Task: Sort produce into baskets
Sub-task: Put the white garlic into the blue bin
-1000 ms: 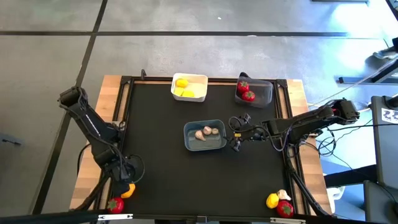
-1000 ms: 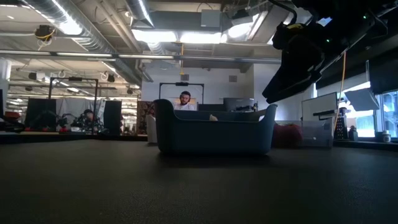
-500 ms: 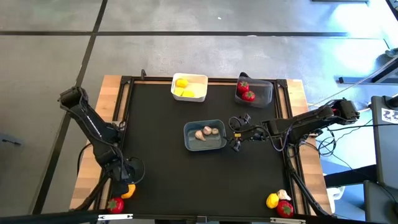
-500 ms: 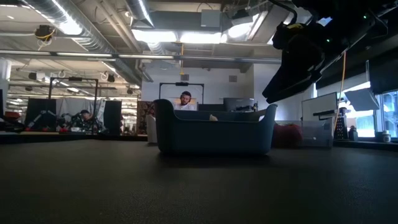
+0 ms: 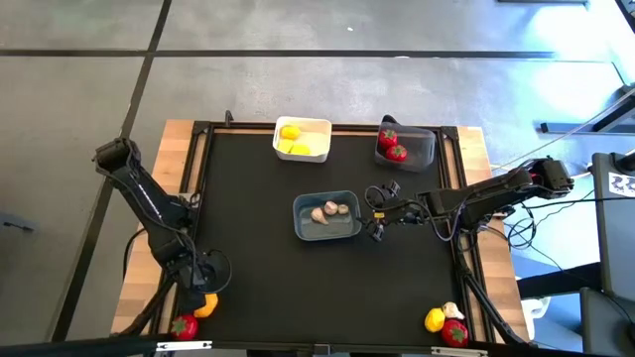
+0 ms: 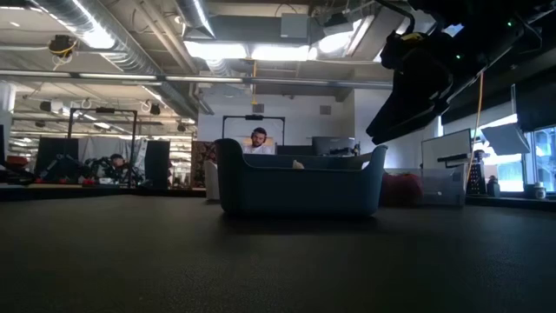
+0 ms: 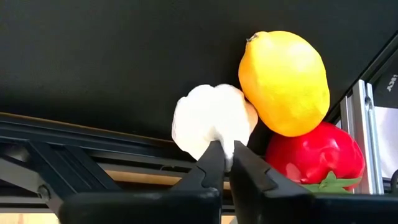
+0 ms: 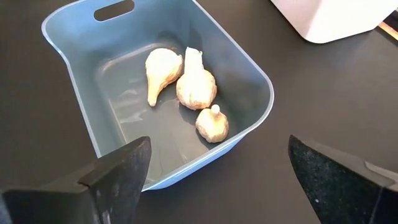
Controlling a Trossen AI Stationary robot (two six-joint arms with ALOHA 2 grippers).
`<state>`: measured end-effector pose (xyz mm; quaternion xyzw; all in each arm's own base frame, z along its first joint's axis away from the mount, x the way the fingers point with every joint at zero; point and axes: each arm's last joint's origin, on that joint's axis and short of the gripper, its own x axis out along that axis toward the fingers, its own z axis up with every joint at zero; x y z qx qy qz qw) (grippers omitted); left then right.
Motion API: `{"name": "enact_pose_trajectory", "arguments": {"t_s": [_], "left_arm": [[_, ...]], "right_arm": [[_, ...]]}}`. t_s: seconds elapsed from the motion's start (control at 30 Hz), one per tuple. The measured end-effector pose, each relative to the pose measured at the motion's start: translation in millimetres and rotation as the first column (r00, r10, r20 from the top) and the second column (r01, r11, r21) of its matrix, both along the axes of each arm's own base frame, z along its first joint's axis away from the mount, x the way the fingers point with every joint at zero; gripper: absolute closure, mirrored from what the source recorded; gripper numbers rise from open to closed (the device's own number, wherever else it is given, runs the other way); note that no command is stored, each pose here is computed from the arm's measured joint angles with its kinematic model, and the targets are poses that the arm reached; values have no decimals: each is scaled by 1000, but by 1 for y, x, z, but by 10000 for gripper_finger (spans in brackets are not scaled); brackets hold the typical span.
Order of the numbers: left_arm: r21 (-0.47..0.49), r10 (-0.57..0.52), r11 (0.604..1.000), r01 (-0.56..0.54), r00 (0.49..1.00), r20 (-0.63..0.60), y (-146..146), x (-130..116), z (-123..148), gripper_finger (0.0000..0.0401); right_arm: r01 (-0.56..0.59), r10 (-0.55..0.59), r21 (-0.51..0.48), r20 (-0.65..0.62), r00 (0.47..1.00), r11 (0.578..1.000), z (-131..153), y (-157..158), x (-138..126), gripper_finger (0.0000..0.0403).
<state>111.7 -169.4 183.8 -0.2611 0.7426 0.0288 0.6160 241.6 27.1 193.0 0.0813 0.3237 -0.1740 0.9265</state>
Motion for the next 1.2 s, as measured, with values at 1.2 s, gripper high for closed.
{"name": "enact_pose_trajectory", "arguments": {"t_s": [1.2], "left_arm": [[152, -54, 988, -18, 888, 456, 38, 43, 49, 398]], "right_arm": [[-1, 1, 1, -3, 1000, 1000, 0, 0, 0, 26]]}}
